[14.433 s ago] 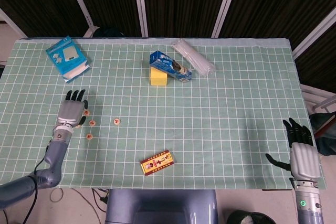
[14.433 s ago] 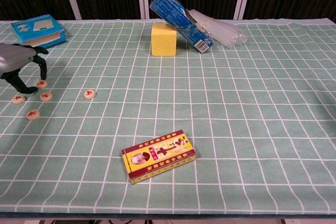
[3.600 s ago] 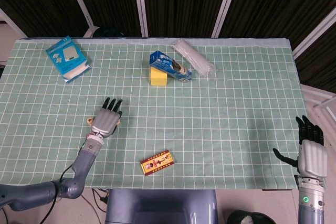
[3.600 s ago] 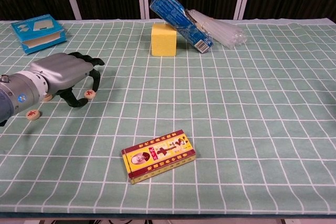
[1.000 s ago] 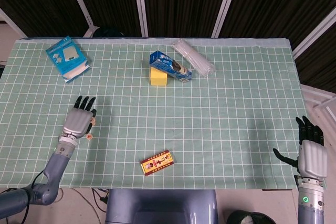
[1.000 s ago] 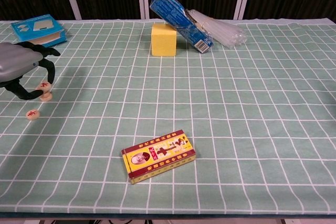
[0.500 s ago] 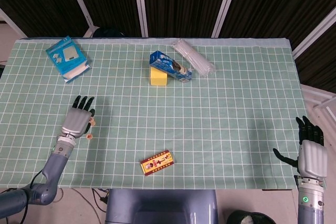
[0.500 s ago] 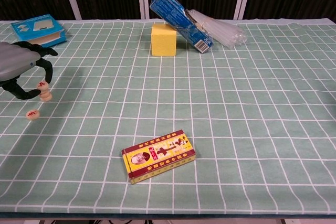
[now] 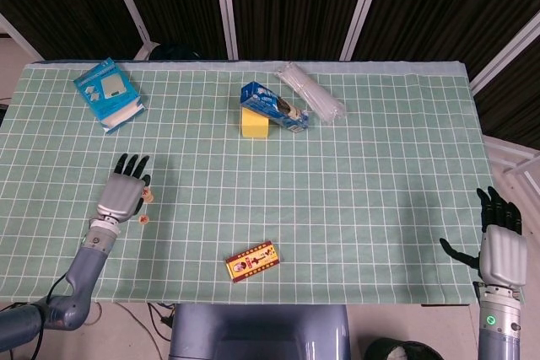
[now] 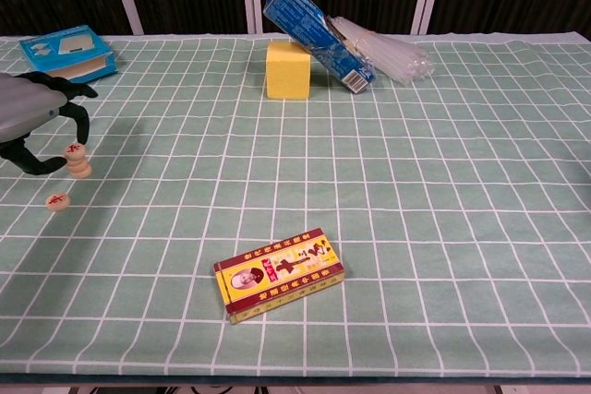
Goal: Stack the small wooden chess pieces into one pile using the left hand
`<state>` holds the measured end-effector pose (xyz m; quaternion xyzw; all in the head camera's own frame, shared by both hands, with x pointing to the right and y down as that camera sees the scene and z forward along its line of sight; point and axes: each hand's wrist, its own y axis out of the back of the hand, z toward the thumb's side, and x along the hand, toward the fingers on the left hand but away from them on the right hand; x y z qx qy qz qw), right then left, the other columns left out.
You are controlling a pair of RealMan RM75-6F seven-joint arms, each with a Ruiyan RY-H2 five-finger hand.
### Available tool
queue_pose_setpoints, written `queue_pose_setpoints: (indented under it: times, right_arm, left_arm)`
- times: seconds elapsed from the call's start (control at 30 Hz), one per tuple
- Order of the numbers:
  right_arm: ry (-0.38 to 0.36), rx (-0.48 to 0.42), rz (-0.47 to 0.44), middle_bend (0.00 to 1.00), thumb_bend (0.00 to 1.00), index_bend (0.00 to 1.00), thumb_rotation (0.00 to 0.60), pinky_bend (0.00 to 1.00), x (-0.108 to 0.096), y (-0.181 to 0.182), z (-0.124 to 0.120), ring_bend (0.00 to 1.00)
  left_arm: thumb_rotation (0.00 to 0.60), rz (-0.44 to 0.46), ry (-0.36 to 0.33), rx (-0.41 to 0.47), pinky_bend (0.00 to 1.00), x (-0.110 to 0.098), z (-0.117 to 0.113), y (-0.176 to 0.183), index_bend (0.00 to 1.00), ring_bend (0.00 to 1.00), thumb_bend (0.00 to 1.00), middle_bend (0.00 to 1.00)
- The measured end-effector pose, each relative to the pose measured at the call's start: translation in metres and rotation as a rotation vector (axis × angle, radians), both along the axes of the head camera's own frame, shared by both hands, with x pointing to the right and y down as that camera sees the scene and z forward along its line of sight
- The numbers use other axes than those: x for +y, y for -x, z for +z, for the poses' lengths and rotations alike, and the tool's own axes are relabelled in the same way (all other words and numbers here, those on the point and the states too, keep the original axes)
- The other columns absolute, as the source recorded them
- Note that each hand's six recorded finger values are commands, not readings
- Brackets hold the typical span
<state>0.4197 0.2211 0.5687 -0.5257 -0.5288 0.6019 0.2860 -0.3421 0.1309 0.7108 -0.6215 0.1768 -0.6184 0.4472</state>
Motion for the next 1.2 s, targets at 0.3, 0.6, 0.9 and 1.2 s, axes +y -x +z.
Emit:
queue_pose_setpoints:
  times: [0.3, 0.6, 0.9, 1.2]
  right_arm:
    - [-0.004, 0.0, 0.002, 0.01, 0.23, 0.09, 0.6, 0.0, 0.0, -0.001, 0.0, 0.09]
    - [-0.008, -0.002, 0.0, 0.01, 0.23, 0.09, 0.6, 0.0, 0.0, 0.0, -0.001, 0.09]
    - [-0.011, -0.006, 0.005, 0.01, 0.23, 0.09, 0.6, 0.0, 0.0, 0.0, -0.002, 0.09]
    - [-0.012, -0.01, 0.011, 0.01, 0.23, 0.09, 0.6, 0.0, 0.0, -0.001, -0.002, 0.09]
  left_arm:
    - [0.6, -0.021, -0.044, 0.02, 0.0, -0.002, -0.016, 0.009, 0.39, 0.0, 0.36, 0.04]
    - [0.6, -0.029, -0.089, 0.059, 0.0, 0.015, -0.041, 0.035, 0.38, 0.0, 0.32, 0.04]
    - [0.6, -0.036, -0.05, 0.059, 0.0, 0.049, -0.036, 0.059, 0.35, 0.0, 0.29, 0.04]
    - [0.6, -0.005, -0.031, 0.095, 0.0, 0.06, -0.021, 0.038, 0.36, 0.0, 0.28, 0.04]
